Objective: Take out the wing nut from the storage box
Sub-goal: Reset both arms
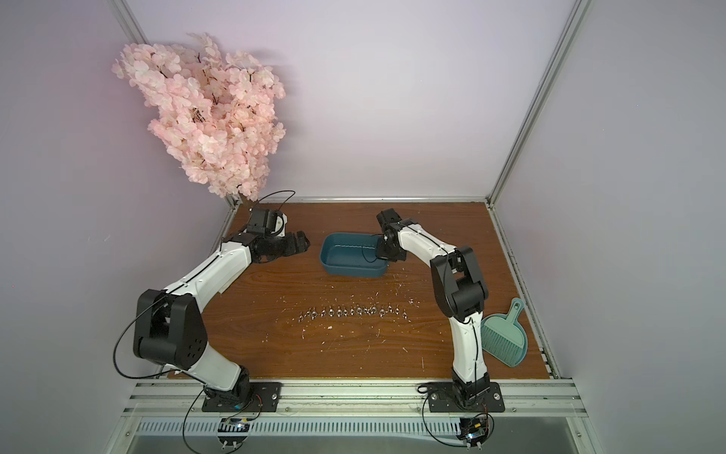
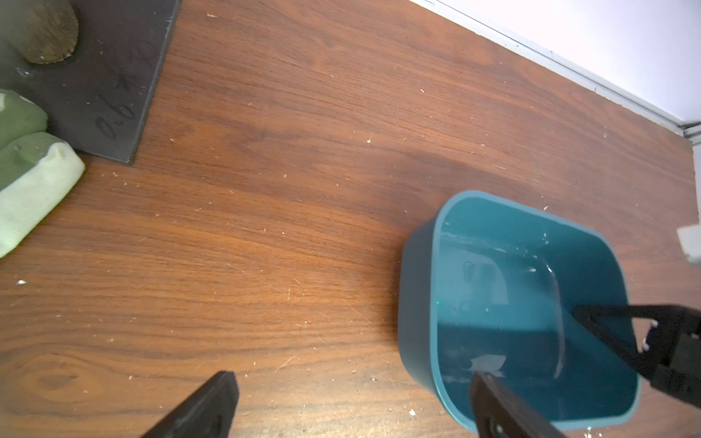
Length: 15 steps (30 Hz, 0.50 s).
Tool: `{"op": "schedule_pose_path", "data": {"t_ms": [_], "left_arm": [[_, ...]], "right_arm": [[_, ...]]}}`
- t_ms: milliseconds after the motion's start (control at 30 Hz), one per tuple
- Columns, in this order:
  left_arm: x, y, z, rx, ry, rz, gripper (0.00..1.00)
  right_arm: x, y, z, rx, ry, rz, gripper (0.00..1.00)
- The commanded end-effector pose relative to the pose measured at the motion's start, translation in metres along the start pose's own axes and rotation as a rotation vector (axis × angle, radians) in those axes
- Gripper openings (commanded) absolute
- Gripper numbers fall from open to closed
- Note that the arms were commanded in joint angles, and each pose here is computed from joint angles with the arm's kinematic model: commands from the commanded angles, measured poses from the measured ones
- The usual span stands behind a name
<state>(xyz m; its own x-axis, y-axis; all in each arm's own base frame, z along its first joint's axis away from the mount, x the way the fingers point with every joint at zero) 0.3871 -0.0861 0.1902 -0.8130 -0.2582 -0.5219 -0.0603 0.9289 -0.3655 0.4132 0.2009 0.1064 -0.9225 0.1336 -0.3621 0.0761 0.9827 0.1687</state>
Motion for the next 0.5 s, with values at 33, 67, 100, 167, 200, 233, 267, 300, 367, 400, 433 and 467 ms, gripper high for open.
{"op": "schedule_pose_path", "data": {"t_ms": [33,67,100,167,200,233,267,300,367,400,433,467], "left_arm": [[-0.011,0.007,-0.003,-0.038,-0.059,-0.035,0.99],[-0.012,0.008,-0.003,-0.042,-0.067,-0.038,0.99],[-0.015,0.007,-0.002,-0.044,-0.077,-0.038,0.99],[-0.02,0.009,0.001,-0.057,-0.1,-0.045,0.99],[-0.023,0.01,0.002,-0.067,-0.115,-0.054,0.99],[-0.027,0.011,0.002,-0.085,-0.132,-0.065,0.99],[-0.031,0.014,0.003,-0.105,-0.148,-0.077,0.99],[-0.035,0.018,0.004,-0.129,-0.163,-0.09,0.99],[-0.041,0.032,0.005,-0.186,-0.201,-0.126,0.99],[-0.045,0.043,0.004,-0.216,-0.225,-0.156,0.99],[-0.047,0.054,0.003,-0.244,-0.249,-0.191,0.99],[-0.049,0.065,0.002,-0.26,-0.271,-0.222,0.99]], "right_arm": [[-0.031,0.012,-0.022,-0.068,-0.261,-0.035,0.16],[-0.031,0.011,-0.022,-0.068,-0.272,-0.037,0.19],[-0.031,0.01,-0.022,-0.068,-0.283,-0.045,0.23],[-0.03,0.01,-0.022,-0.077,-0.3,-0.057,0.36],[-0.031,0.01,-0.024,-0.085,-0.31,-0.06,0.44],[-0.032,0.012,-0.027,-0.099,-0.321,-0.066,0.51],[-0.033,0.013,-0.03,-0.109,-0.331,-0.071,0.55],[-0.034,0.014,-0.036,-0.124,-0.352,-0.074,0.6],[-0.037,0.014,-0.051,-0.151,-0.409,-0.079,0.8],[-0.039,0.013,-0.061,-0.163,-0.452,-0.082,0.89],[-0.041,0.011,-0.071,-0.171,-0.495,-0.078,0.98],[-0.043,0.009,-0.079,-0.178,-0.533,-0.079,0.99]]}}
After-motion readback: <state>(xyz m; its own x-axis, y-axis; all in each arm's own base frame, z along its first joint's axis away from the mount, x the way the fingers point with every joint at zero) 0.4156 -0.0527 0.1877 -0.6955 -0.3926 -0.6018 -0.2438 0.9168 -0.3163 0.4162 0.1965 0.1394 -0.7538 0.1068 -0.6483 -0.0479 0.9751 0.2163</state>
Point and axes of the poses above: each gripper's point midway between its finger pads, its own z axis out along the fingers, its own y axis along the line the jaws close on, x = y × z, the point moved 5 cm from there along -z, back along the fingers
